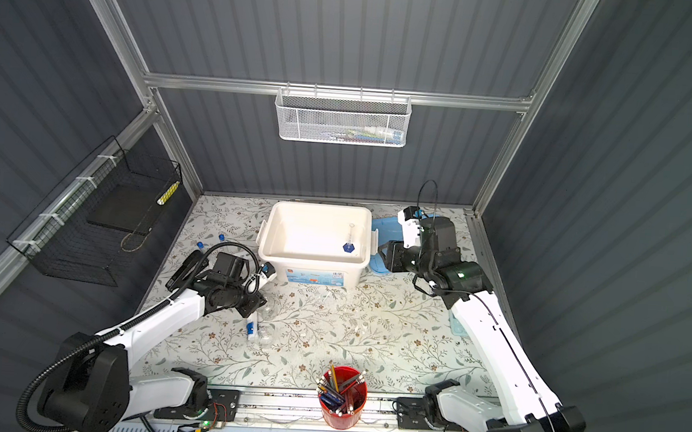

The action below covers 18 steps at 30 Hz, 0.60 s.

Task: Organize the chemistry lab equipment

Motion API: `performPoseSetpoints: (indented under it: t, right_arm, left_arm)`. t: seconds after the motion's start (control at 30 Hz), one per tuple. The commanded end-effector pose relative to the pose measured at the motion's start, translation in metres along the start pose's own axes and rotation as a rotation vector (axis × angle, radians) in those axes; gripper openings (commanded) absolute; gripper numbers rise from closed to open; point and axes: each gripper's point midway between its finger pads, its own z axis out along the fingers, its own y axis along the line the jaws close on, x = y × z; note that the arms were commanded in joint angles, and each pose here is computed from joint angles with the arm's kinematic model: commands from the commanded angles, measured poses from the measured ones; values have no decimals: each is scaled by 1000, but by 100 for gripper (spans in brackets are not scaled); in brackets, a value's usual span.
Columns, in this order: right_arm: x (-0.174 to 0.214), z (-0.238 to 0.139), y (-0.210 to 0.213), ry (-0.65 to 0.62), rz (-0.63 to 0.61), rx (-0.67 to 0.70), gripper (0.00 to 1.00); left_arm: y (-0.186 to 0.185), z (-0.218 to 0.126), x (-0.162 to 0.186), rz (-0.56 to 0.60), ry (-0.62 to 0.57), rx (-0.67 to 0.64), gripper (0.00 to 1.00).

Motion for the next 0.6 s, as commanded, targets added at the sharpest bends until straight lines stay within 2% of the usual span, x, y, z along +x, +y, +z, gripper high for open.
performPoseSetpoints:
  t: [0.0,0.57]
  right_arm:
    - [0,-1,-5,-14,16,11,42]
    - [4,-7,-23,-60,50,38,41]
  left_arm:
    - [3,-2,-10,14,-26,4,33]
    - [-1,5,-8,8,-13,34,24]
